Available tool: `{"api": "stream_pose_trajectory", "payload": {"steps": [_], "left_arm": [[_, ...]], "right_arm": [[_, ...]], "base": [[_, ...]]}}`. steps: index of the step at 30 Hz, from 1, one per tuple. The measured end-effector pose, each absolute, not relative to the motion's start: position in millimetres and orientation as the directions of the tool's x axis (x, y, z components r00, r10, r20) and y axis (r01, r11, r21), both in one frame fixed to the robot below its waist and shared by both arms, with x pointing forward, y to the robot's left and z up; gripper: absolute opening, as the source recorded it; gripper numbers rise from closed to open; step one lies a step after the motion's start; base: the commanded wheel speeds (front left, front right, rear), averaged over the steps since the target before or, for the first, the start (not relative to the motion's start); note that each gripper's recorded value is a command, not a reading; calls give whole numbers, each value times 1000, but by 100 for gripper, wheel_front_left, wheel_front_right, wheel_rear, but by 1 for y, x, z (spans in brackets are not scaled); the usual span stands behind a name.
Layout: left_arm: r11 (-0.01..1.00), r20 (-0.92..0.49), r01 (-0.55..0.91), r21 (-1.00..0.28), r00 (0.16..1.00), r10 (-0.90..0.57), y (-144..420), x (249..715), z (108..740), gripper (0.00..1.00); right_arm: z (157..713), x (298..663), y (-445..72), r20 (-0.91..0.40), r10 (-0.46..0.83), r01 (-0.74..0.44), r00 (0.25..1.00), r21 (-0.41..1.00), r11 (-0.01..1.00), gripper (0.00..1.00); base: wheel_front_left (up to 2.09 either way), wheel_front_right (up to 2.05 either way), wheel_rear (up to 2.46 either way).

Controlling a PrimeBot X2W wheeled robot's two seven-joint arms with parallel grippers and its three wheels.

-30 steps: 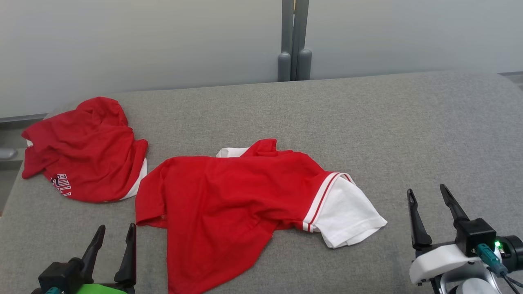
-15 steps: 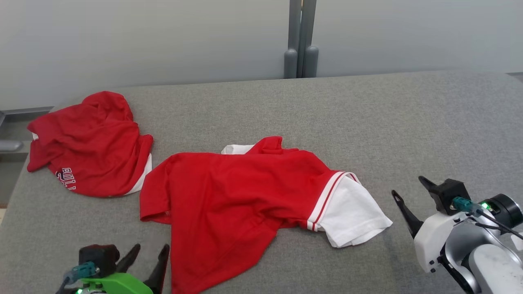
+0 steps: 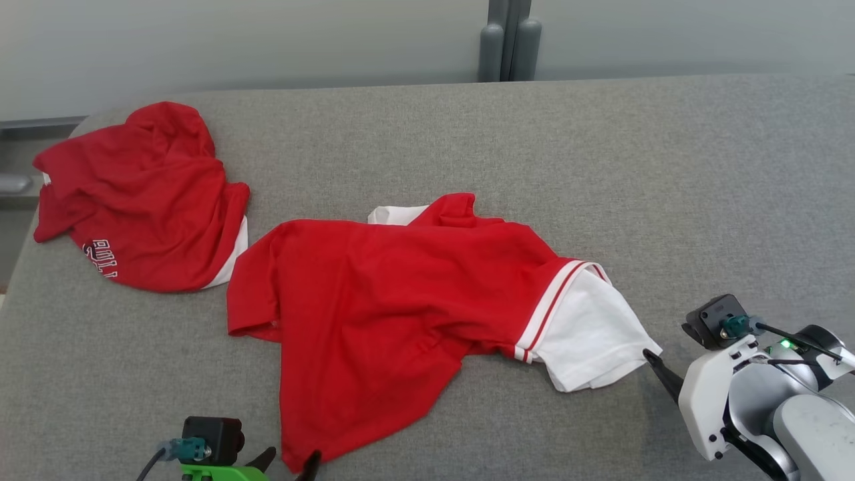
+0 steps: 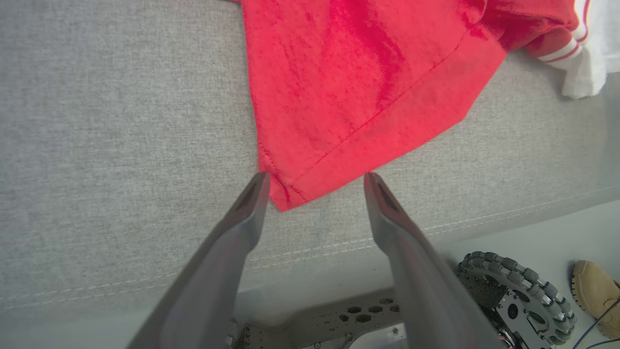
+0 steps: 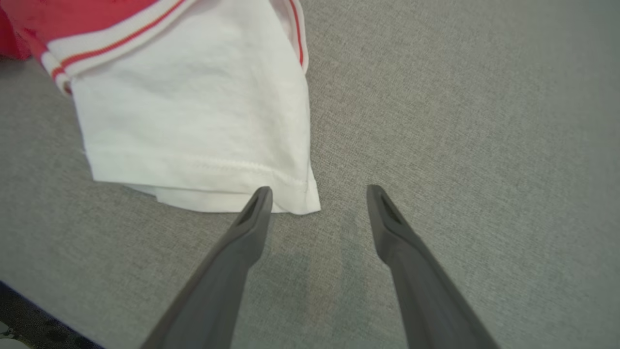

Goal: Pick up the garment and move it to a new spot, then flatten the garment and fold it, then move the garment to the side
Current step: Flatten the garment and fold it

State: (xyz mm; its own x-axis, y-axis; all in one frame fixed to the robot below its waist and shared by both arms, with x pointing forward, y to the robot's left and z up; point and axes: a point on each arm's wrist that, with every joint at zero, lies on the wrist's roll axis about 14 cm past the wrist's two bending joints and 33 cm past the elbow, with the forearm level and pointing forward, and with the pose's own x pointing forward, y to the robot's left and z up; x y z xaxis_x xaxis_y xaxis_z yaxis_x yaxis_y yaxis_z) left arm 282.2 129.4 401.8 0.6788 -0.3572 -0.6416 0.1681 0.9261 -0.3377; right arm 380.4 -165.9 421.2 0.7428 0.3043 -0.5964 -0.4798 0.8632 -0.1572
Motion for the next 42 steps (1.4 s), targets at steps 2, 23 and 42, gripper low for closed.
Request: {"api": "stream_pose_trajectory", "payload": {"steps": [2,23,42], "left_arm": [[934,-674,136,-331,658,-335,135,282,391,100],[884,-641,150,-443,637,-429,115,304,381,0],[803,-129,515,-301,812,-569,135,401,622,0]], "right_arm": [[413,383,-163,-615,308,-491,726,-150,858,100],[407,402,-118,-554,475,-485,683,141,863,0],[707,439,-183,325,460,-553,826,312,772,0]], "base": [[0,0,0],[0,0,0],[0,0,0]]}}
